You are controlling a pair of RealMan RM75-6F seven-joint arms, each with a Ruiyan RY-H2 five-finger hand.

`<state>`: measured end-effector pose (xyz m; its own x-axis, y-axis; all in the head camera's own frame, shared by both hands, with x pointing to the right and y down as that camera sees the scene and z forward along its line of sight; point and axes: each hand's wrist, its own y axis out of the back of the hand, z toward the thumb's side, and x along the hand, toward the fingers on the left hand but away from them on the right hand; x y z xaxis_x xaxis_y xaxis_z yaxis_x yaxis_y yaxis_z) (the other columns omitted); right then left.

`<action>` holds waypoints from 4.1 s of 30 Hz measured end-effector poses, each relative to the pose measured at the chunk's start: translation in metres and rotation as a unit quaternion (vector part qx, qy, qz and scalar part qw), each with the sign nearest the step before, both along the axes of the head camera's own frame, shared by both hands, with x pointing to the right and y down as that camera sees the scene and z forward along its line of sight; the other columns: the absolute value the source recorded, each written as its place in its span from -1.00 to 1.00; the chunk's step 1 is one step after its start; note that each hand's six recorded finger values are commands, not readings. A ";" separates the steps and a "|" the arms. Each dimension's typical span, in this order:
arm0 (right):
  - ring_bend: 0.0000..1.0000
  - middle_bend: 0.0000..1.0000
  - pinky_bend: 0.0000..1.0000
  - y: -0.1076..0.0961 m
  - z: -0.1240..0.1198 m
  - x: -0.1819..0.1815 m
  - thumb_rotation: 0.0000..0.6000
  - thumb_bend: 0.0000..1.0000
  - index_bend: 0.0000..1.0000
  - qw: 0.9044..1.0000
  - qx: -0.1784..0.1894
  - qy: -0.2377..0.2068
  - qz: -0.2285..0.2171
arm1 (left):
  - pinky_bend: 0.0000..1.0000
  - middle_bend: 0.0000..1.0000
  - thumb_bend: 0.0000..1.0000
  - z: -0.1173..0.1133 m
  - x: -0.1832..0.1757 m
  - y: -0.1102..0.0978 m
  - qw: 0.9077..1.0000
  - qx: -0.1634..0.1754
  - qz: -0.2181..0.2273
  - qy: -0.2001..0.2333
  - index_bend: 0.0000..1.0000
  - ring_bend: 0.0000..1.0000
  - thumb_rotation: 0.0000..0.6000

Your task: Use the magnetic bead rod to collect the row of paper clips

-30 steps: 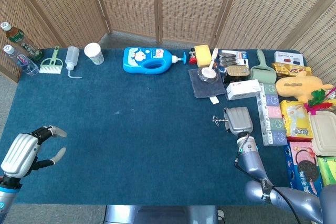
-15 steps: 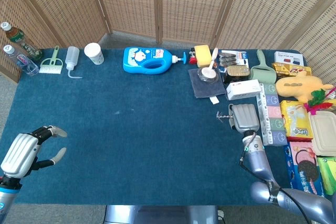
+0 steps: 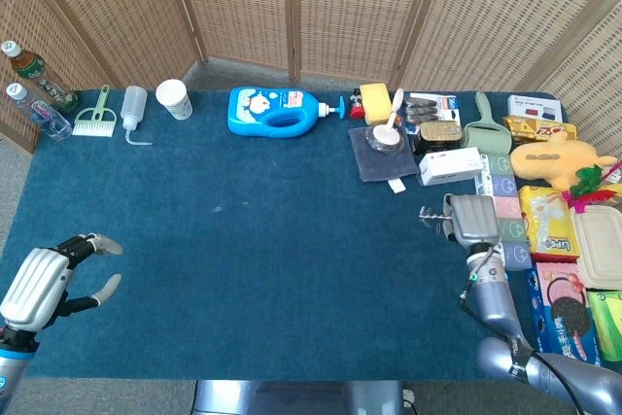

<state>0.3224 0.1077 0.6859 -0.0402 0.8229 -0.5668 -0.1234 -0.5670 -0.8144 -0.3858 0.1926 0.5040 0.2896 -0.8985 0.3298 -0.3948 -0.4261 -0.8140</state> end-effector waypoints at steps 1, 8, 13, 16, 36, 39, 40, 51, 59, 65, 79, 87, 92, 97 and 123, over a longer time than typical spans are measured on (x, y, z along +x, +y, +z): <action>0.98 0.86 1.00 0.001 0.001 0.004 1.00 -0.12 0.37 1.000 -0.002 0.001 0.004 | 0.54 -0.12 -0.40 0.000 0.000 0.000 1.000 0.000 0.000 0.000 -0.22 -0.13 0.87; 0.98 0.86 1.00 0.010 0.010 0.025 1.00 -0.12 0.37 1.000 -0.015 0.017 0.022 | 0.54 -0.12 -0.40 0.001 0.001 0.000 1.000 -0.003 0.001 -0.003 -0.22 -0.13 0.87; 0.98 0.86 1.00 0.017 0.017 0.040 1.00 -0.11 0.37 0.999 -0.024 0.025 0.033 | 0.54 -0.12 -0.40 0.001 0.001 0.000 1.000 -0.003 0.001 -0.004 -0.22 -0.13 0.87; 0.98 0.86 1.00 0.019 0.020 0.041 1.00 -0.11 0.37 0.999 -0.028 0.024 0.036 | 0.54 -0.12 -0.40 0.001 0.002 0.000 1.000 -0.003 0.001 -0.004 -0.22 -0.13 0.87; 0.98 0.86 1.00 0.000 -0.009 0.014 1.00 -0.11 0.37 0.999 0.006 -0.033 0.031 | 0.54 -0.12 -0.40 0.001 0.002 0.000 1.000 -0.001 0.001 -0.003 -0.22 -0.13 0.87; 0.98 0.86 1.00 -0.009 -0.017 0.000 1.00 -0.11 0.37 0.998 0.013 -0.054 0.026 | 0.54 -0.12 -0.40 0.000 0.000 0.001 1.000 -0.001 -0.002 -0.003 -0.22 -0.12 0.87; 0.98 0.86 1.00 -0.012 -0.020 -0.007 1.00 -0.11 0.37 0.998 0.014 -0.063 0.023 | 0.54 -0.12 -0.40 0.000 -0.001 0.002 1.000 -0.001 -0.004 -0.004 -0.22 -0.12 0.87; 0.98 0.86 1.00 -0.036 -0.028 -0.071 1.00 -0.11 0.37 0.993 0.012 -0.114 -0.016 | 0.54 -0.12 -0.40 -0.005 -0.019 0.009 1.000 0.000 -0.024 -0.009 -0.22 -0.13 0.87; 0.98 0.85 1.00 -0.045 -0.009 -0.110 1.00 -0.11 0.35 0.992 -0.011 -0.126 -0.024 | 0.54 -0.12 -0.40 -0.009 -0.035 0.014 0.999 0.002 -0.044 -0.017 -0.22 -0.12 0.87; 0.96 0.85 1.00 -0.047 0.009 -0.121 1.00 -0.11 0.34 0.992 -0.026 -0.118 -0.025 | 0.54 -0.12 -0.40 -0.011 -0.043 0.016 0.998 0.001 -0.051 -0.024 -0.22 -0.12 0.87; 0.58 0.40 1.00 -0.042 0.036 -0.125 0.88 -0.10 -0.27 0.993 -0.047 -0.099 -0.034 | 0.54 -0.12 -0.40 -0.009 -0.042 0.015 0.998 -0.001 -0.051 -0.028 -0.22 -0.12 0.87; 0.09 -0.02 0.79 -0.044 0.027 -0.116 0.17 -0.10 -0.56 0.994 -0.032 -0.092 -0.041 | 0.54 -0.12 -0.40 -0.008 -0.039 0.014 0.999 0.001 -0.048 -0.022 -0.22 -0.13 0.86; -0.02 -0.09 0.67 -0.045 0.010 -0.104 0.12 -0.10 -0.55 0.994 -0.017 -0.107 -0.023 | 0.54 -0.13 -0.40 -0.005 -0.040 0.014 0.998 -0.004 -0.051 -0.027 -0.25 -0.13 0.87; 0.00 -0.07 0.67 -0.048 -0.017 -0.079 0.46 -0.10 -0.27 0.991 0.026 -0.133 0.007 | 0.53 -0.13 -0.40 0.002 -0.051 0.016 0.997 -0.002 -0.062 -0.056 -0.25 -0.14 0.88; 0.16 0.20 0.67 0.080 -0.104 0.069 0.98 -0.10 0.34 0.984 0.162 -0.057 0.038 | 0.41 -0.02 -0.40 0.025 -0.092 0.049 0.983 0.024 -0.108 -0.145 -0.12 -0.12 0.93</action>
<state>0.3917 0.1880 0.5818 -0.0611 0.9584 -0.2789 0.0119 -0.2787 -0.9603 -0.4775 0.2419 0.5292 -0.0093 -0.9455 0.3256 -0.2201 -0.3157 -0.9230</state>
